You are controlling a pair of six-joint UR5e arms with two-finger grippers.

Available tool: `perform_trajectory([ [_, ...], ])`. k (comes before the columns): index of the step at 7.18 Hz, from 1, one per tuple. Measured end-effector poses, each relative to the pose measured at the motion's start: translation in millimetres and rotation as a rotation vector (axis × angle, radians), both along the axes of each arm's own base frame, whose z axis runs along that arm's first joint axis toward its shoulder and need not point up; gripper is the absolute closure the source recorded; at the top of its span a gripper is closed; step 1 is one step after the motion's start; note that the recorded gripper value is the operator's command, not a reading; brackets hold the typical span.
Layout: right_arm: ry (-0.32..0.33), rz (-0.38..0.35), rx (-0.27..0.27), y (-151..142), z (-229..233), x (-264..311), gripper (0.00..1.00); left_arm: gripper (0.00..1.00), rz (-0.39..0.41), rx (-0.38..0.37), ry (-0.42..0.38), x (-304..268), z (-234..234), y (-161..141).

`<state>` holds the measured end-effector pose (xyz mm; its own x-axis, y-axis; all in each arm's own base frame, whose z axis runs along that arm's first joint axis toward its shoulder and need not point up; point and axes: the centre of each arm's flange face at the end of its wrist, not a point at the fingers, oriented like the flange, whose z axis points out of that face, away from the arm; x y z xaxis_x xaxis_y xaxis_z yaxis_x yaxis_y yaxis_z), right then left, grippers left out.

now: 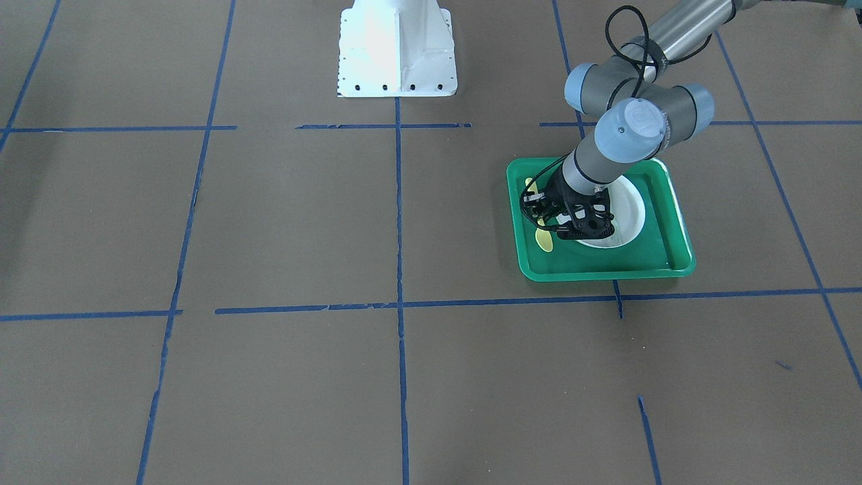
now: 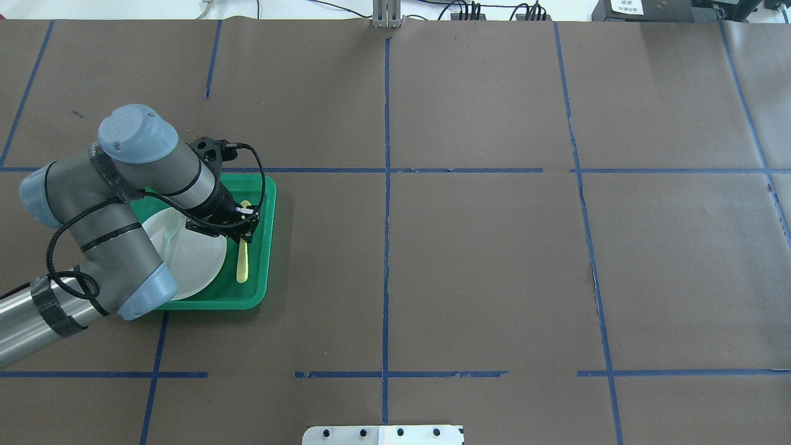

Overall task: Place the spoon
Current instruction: 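Carry the spoon off the plate and lower it onto the tray beside it, then open the left gripper and lift it away from the tray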

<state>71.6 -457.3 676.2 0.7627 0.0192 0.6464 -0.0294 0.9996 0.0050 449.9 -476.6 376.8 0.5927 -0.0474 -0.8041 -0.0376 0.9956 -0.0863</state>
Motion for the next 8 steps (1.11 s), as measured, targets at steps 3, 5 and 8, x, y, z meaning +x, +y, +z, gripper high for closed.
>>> perform_trajectory([
  [3, 0.0, 0.0, 0.0, 0.0, 0.2, 0.0, 0.0, 0.4, 0.026, 0.07, 0.003, -3.7, -2.8, -3.0],
  [5, 0.001, 0.0, -0.001, 0.4, 0.5, 0.0, 0.0, 0.39, -0.028, 0.088, 0.029, -35.2, -19.9, -23.1],
  [8, 0.0, 0.0, -0.001, 0.5, 0.5, 0.0, 0.0, 0.33, -0.185, 0.122, 0.111, -155.0, -61.2, -76.9],
])
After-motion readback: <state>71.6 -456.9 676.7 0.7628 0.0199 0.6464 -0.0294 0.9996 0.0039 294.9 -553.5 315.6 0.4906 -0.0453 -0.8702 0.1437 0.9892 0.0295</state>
